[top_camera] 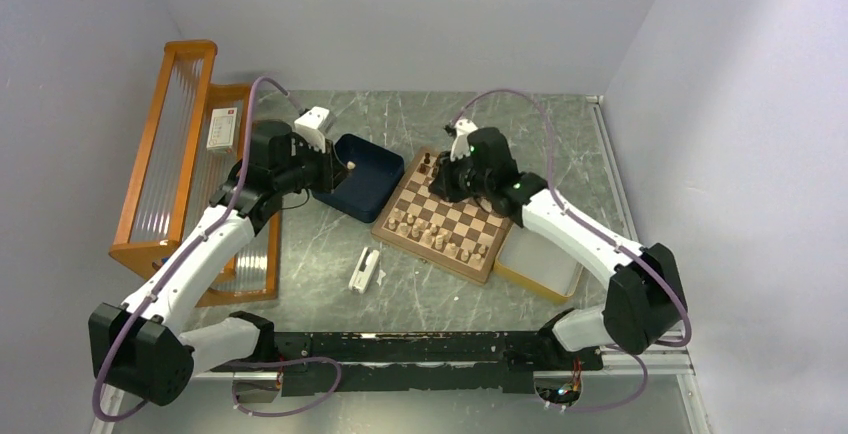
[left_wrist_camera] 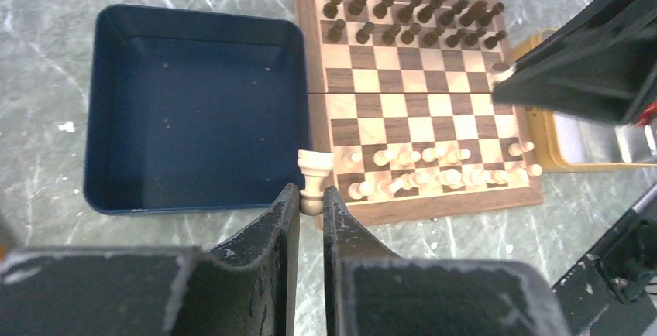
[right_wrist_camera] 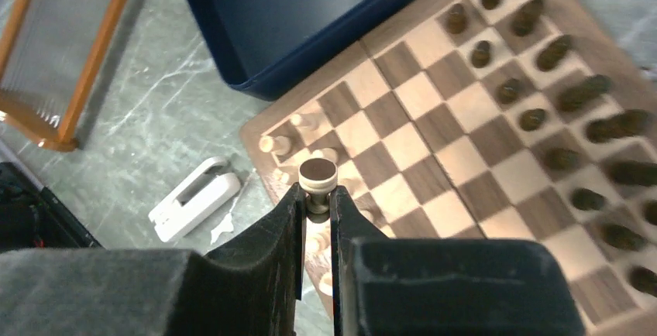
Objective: Set up the chess pieces on the board
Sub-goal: Place the chess piece on the chessboard.
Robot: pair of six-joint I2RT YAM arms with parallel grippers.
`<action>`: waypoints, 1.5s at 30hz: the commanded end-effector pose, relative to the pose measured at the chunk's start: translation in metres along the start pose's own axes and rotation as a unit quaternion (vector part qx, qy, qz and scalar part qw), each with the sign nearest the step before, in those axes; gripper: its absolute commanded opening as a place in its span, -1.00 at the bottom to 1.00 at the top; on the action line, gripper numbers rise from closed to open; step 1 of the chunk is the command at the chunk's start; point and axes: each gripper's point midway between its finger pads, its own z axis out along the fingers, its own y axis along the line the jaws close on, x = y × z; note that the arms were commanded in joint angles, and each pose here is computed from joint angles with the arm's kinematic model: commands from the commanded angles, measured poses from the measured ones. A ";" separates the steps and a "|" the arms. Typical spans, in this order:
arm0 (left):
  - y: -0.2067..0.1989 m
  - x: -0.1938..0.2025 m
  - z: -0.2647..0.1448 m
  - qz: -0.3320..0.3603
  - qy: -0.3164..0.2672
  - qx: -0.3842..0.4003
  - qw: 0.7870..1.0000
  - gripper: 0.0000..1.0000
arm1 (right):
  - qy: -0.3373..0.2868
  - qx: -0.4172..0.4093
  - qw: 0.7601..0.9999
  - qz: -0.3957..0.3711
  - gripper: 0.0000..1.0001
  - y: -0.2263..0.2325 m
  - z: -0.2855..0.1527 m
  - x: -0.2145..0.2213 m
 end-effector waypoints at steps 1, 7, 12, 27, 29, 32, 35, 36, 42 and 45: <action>0.020 -0.008 -0.003 0.030 -0.028 -0.050 0.998 -0.90 | 0.118 0.070 0.990 -0.030 -0.97 -0.028 -0.034 0.020; 0.018 -0.008 -0.008 0.034 -0.040 -0.049 0.997 -0.90 | 0.173 0.137 0.972 -0.084 -1.00 -0.053 -0.050 0.017; 0.019 -0.006 -0.012 0.042 -0.037 -0.064 0.996 -0.90 | 0.240 0.190 0.943 -0.134 -0.99 -0.075 -0.067 0.021; 0.015 -0.012 -0.021 0.058 -0.050 -0.077 0.994 -0.90 | 0.432 0.251 0.810 -0.307 -1.00 -0.079 -0.086 0.057; 0.016 -0.013 -0.022 0.059 -0.051 -0.081 0.994 -0.90 | 0.452 0.236 0.799 -0.319 -0.97 -0.076 -0.084 0.065; 0.017 -0.013 -0.025 0.060 -0.053 -0.084 0.993 -0.90 | 0.475 0.233 0.779 -0.337 -0.93 -0.075 -0.082 0.073; 0.016 -0.012 -0.023 0.060 -0.050 -0.081 0.994 -0.90 | 0.476 0.223 0.776 -0.349 -0.92 -0.073 -0.076 0.073; 0.016 -0.010 -0.021 0.059 -0.047 -0.078 0.994 -0.90 | 0.479 0.221 0.773 -0.353 -0.92 -0.073 -0.075 0.073; 0.017 -0.012 -0.024 0.062 -0.050 -0.085 0.993 -0.90 | 0.510 0.206 0.749 -0.371 -0.85 -0.075 -0.069 0.079; 0.017 -0.013 -0.027 0.066 -0.051 -0.091 0.992 -0.90 | 0.518 0.192 0.746 -0.370 -0.82 -0.073 -0.066 0.085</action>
